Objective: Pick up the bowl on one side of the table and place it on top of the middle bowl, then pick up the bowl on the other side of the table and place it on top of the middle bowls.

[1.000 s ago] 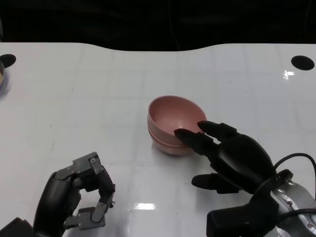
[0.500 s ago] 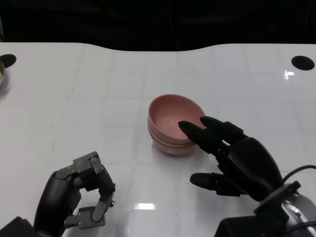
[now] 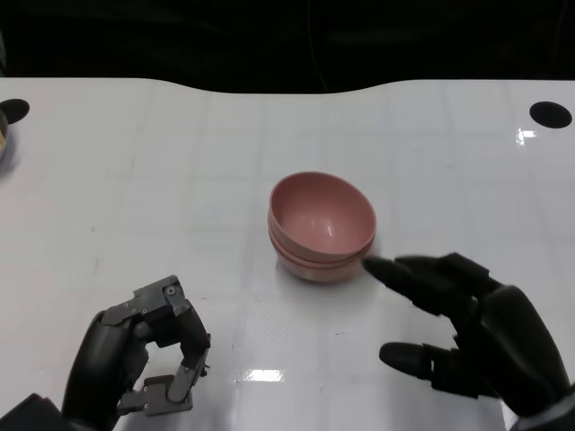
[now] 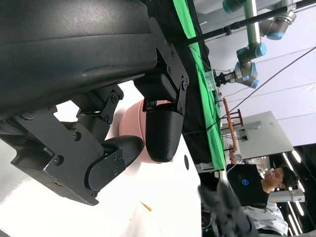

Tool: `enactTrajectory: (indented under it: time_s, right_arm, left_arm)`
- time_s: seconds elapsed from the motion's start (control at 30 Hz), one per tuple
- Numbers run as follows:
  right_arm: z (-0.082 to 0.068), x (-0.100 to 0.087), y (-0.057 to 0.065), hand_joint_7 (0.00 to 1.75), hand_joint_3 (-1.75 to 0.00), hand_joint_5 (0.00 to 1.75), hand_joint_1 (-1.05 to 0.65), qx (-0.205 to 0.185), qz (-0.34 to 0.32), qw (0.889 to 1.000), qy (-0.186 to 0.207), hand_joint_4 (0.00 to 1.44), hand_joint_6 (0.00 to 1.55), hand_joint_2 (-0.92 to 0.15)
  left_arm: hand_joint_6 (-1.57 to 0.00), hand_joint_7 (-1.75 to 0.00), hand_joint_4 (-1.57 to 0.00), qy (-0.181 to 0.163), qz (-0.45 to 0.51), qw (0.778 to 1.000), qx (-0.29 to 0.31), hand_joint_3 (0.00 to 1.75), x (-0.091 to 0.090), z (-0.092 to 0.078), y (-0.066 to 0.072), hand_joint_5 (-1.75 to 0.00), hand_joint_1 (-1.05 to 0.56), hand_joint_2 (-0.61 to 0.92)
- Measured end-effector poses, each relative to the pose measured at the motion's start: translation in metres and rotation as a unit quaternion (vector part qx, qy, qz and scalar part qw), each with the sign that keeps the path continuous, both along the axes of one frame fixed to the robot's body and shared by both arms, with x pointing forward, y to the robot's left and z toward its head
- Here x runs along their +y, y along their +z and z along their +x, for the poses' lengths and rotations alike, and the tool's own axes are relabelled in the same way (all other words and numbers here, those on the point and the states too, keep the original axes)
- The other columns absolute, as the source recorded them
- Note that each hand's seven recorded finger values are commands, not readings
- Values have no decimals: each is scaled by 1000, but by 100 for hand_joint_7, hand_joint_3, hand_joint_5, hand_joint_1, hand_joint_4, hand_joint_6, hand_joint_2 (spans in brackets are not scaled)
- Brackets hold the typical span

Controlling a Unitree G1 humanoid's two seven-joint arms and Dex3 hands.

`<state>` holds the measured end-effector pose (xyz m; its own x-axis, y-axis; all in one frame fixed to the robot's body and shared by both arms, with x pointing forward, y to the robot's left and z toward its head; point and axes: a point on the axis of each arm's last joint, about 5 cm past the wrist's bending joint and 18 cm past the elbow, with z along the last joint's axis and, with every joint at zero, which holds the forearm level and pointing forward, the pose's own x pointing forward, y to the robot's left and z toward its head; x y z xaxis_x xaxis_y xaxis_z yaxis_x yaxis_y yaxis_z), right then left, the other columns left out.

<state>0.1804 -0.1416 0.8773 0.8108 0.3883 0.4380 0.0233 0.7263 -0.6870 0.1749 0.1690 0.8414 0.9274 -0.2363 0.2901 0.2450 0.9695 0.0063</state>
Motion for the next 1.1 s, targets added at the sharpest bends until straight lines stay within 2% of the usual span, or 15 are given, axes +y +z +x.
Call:
enactTrajectory:
  time_s: [0.17,0.33,0.37,0.43,0.5,0.53,0.6,0.7,0.8,0.93,1.1]
  right_arm:
    - [-13,-6,-5,24,-7,73,-22,6,39,999,2,71,83,-92]
    - [-17,-14,-6,36,-13,109,-15,-13,75,997,-8,75,95,-91]
    - [-17,-16,-6,43,-19,117,-12,-17,86,996,-8,75,95,-88]
    - [-17,-17,-8,67,-60,126,-7,-19,99,995,-4,74,85,-66]
    - [-17,-17,-10,83,-93,134,2,-18,119,993,2,80,88,-48]
    - [-16,-18,-11,90,-107,139,6,-17,131,991,4,83,90,-42]
    - [-16,-20,-13,97,-121,145,11,-9,156,988,3,86,92,-37]
    - [-16,-21,-16,108,-139,153,16,12,186,983,-3,88,93,-33]
    - [-17,-20,-17,124,-155,169,16,27,209,978,-3,88,90,-28]
    - [-18,-18,-17,140,-163,174,14,38,220,975,0,90,87,-24]
    - [-17,-17,-17,147,-168,174,13,43,232,972,1,89,85,-22]
  left_arm:
    - [-72,-158,-81,-1,-4,1000,6,121,-2,0,-1,-175,-7,52]
    - [-71,-158,-80,0,-5,1000,5,121,-2,0,0,-175,-8,51]
    - [-71,-158,-80,0,-5,1000,4,122,-2,0,0,-175,-8,51]
    - [-71,-158,-80,1,-5,1000,4,122,-1,-1,0,-175,-9,51]
    - [-70,-158,-79,1,-4,1000,4,122,-1,-2,0,-175,-9,51]
    - [-70,-158,-79,1,-4,1000,5,122,-1,-2,0,-175,-8,51]
    - [-70,-159,-80,2,-3,1000,5,123,0,-2,0,-175,-8,51]
    - [-70,-160,-79,2,-1,1000,6,123,1,-3,-1,-175,-7,52]
    - [-69,-160,-78,3,1,1000,7,121,2,-4,-1,-175,-5,52]
    - [-69,-159,-77,3,0,1000,7,121,2,-4,-1,-175,-4,53]
    - [-68,-159,-76,-5,-8,1000,7,116,4,-4,-1,-174,-5,54]
